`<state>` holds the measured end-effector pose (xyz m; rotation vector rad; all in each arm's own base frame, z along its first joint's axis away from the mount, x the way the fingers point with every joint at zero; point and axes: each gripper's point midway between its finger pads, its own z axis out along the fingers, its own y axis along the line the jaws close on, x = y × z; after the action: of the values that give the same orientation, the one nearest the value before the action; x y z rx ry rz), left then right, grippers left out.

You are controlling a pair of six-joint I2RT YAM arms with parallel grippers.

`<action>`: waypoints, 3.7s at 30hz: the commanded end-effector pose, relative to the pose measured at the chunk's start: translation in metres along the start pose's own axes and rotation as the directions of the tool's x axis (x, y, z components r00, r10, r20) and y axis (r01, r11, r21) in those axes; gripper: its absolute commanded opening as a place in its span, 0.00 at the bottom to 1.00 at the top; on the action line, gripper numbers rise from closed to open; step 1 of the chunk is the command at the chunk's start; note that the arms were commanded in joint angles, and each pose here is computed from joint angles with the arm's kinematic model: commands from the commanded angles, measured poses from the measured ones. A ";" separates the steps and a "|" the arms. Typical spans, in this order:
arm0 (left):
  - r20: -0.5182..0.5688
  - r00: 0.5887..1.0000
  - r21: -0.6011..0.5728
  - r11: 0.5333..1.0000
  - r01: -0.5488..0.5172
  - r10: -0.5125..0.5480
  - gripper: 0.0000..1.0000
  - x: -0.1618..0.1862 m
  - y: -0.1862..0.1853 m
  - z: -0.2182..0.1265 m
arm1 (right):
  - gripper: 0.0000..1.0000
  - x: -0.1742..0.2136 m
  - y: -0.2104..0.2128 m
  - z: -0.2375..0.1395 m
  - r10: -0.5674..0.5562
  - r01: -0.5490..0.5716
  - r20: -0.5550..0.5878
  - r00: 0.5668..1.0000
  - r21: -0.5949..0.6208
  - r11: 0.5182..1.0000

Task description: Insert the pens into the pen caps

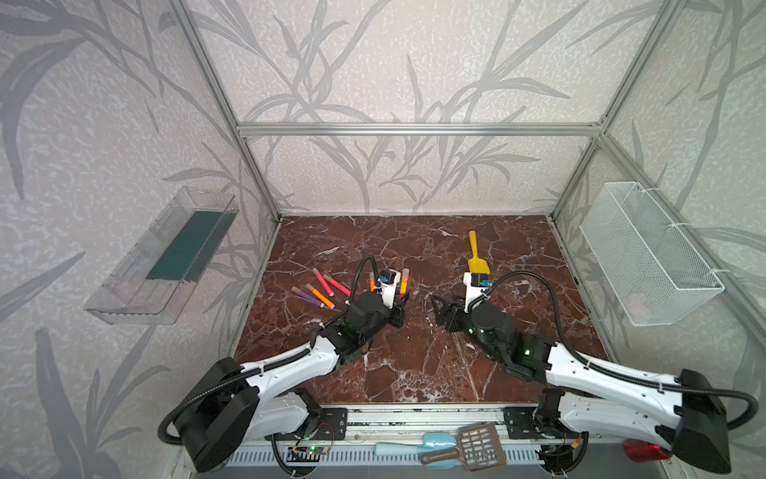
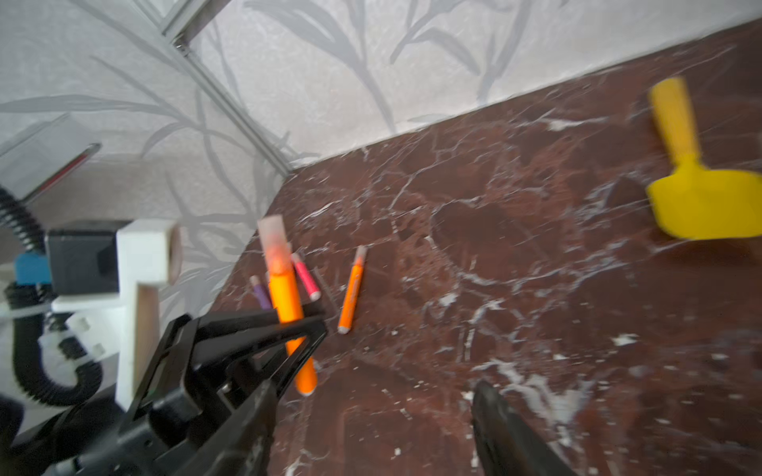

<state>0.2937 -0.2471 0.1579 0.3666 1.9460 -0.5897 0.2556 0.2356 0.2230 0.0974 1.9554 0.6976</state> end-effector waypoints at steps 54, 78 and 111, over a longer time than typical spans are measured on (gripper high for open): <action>0.211 0.963 -0.876 0.469 0.111 0.166 0.99 -0.008 0.254 -0.156 | 0.99 -0.042 -0.271 0.056 -0.552 0.438 0.052 0.832 0.548 0.712; 0.149 0.988 -0.826 0.554 0.102 0.040 0.99 0.012 0.316 -0.081 | 0.99 -0.040 -0.274 0.067 -0.505 0.449 -0.044 0.862 0.527 0.721; 0.156 0.986 -0.825 0.557 0.098 0.057 0.99 0.011 0.316 -0.080 | 0.99 -0.041 -0.278 0.067 -0.470 0.430 -0.046 0.881 0.488 0.759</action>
<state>0.3848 0.0618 0.0990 -0.3274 1.8445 0.3445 0.3957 0.0188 0.0919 -0.0463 1.9057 -0.1429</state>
